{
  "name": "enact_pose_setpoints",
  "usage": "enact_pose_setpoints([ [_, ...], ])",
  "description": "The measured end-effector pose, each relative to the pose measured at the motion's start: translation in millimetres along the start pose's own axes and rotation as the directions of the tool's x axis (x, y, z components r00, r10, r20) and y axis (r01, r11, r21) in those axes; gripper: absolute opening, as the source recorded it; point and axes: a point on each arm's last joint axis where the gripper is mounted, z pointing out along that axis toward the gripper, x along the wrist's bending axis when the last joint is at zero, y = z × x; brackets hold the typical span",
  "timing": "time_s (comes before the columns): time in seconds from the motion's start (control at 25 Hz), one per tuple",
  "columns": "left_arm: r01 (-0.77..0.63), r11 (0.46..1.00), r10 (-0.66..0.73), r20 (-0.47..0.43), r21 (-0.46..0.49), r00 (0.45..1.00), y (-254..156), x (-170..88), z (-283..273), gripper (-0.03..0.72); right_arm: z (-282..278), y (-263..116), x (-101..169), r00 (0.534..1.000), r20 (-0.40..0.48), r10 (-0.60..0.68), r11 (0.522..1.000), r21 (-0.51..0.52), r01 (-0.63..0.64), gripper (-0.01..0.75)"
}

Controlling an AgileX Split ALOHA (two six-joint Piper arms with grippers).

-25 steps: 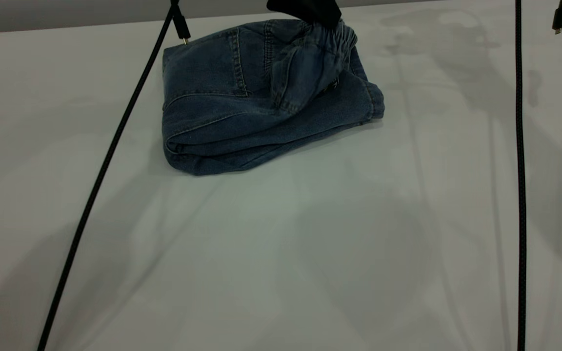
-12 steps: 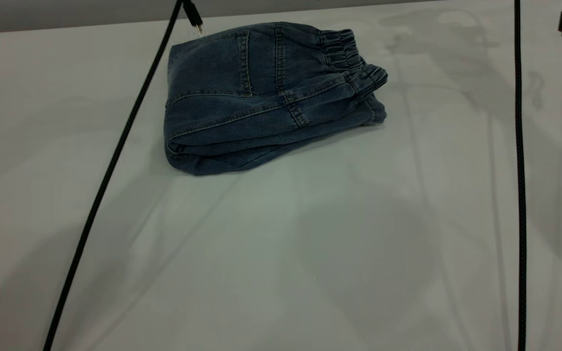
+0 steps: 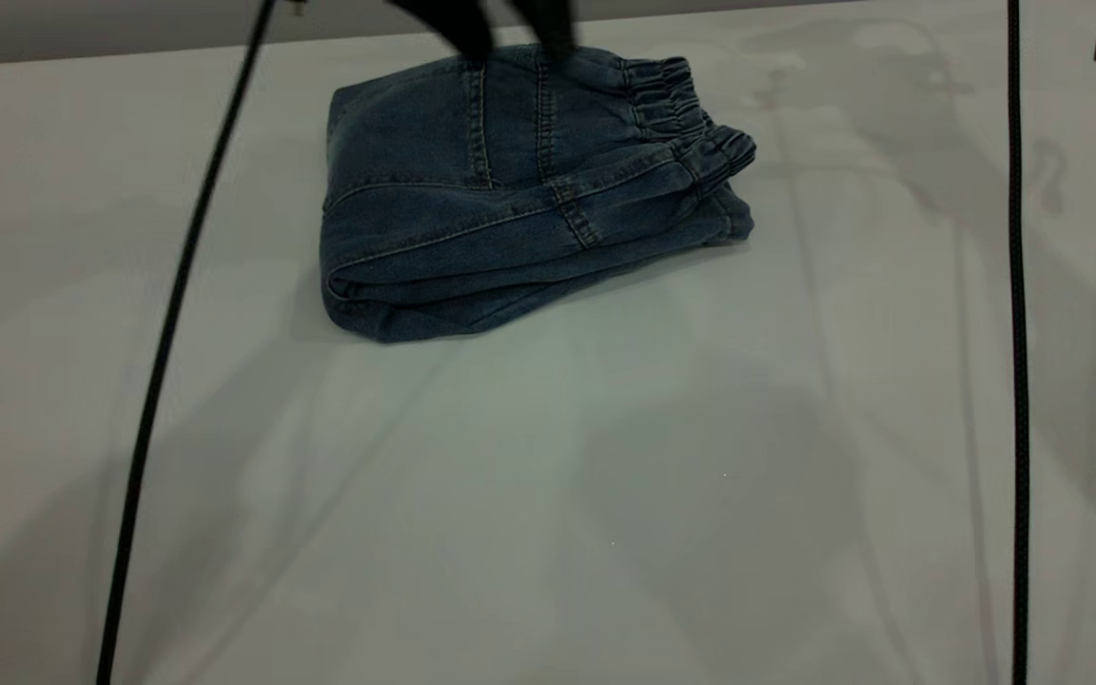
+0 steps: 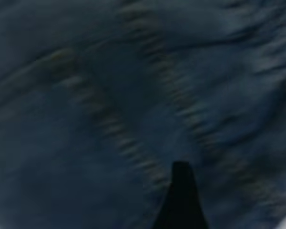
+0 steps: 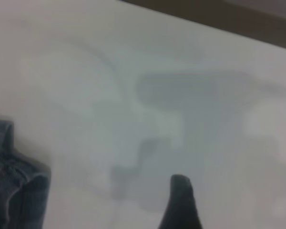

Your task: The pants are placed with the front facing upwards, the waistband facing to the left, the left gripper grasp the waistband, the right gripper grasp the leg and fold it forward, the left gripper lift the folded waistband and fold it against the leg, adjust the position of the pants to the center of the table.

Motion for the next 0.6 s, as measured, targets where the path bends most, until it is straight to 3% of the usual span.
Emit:
enact_pose_setpoints([
  [0.12,-0.005,1.000,0.008,-0.114,0.023,0.993,-2,12,9,0.518,0,0,0,1.000,-0.004,0.002,1.000,0.005,-0.002,0.459],
  [0.24,-0.034,0.999,0.040,-0.168,0.036,0.985,-4,21,25,0.518,0,-1,0,1.000,-0.004,0.001,1.000,0.008,-0.001,0.459],
  [0.6,-0.001,0.997,0.010,-0.126,0.074,0.992,-14,25,69,0.518,0,-1,0,1.000,-0.005,0.002,1.000,0.006,-0.002,0.459],
])
